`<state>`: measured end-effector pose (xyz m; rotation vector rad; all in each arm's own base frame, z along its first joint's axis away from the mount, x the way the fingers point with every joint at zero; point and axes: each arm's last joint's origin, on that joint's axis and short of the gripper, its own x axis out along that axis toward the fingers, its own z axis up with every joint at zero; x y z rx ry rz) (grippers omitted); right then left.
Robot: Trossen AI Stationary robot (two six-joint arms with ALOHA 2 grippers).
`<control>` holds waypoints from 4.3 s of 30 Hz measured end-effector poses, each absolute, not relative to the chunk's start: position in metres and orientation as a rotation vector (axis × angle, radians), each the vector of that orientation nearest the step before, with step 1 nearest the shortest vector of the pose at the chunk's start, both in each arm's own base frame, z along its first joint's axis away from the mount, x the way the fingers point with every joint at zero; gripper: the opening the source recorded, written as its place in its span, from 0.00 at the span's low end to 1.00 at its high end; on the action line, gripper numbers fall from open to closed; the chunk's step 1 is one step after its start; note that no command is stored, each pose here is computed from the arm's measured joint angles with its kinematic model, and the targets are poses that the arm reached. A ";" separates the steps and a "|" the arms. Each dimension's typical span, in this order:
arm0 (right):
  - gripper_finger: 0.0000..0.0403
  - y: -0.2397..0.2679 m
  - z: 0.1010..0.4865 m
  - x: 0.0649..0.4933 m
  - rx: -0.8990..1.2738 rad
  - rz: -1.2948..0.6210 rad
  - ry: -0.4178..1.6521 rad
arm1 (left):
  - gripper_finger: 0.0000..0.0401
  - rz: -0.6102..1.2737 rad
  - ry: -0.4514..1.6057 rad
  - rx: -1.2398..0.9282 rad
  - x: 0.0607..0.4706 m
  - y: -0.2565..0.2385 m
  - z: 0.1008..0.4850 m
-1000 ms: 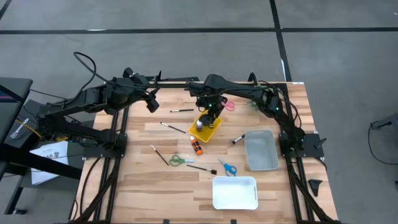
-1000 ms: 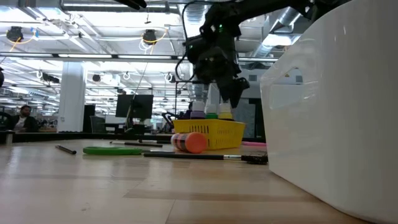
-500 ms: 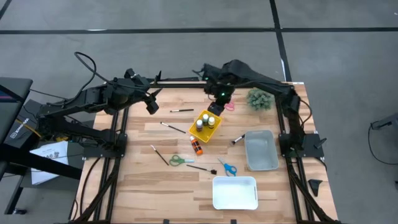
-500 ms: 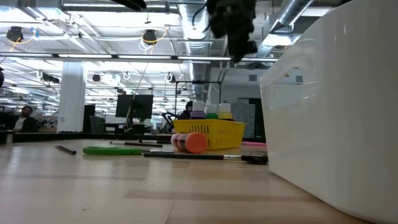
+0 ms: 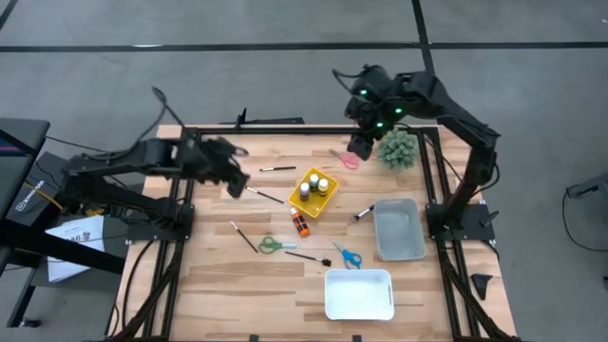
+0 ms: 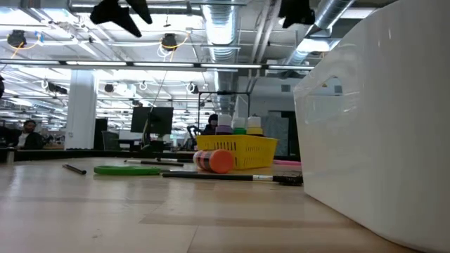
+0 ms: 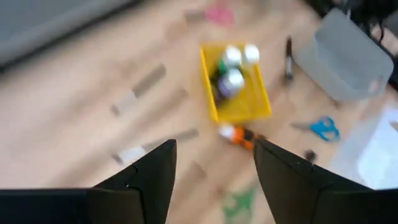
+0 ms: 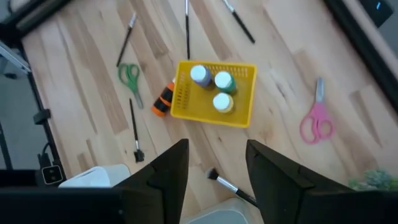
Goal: Pick & Place Paint Supplies
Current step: Put the orange paint bottle into the yellow bin
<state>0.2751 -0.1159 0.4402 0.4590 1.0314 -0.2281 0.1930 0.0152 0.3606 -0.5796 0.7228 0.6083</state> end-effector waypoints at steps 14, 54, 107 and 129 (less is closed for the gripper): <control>0.55 -0.097 0.468 0.243 0.459 -0.082 0.923 | 0.57 0.579 0.583 -1.145 0.258 -0.062 0.250; 0.61 -0.082 0.488 0.210 0.363 -0.024 0.838 | 0.60 0.567 0.521 -1.178 0.347 -0.026 0.146; 0.61 -0.083 0.491 0.214 0.370 -0.004 0.793 | 0.60 0.784 0.890 -1.143 0.312 -0.034 0.134; 0.61 -0.083 0.491 0.214 0.361 0.002 0.793 | 0.37 0.459 1.072 -0.574 0.296 -0.053 0.147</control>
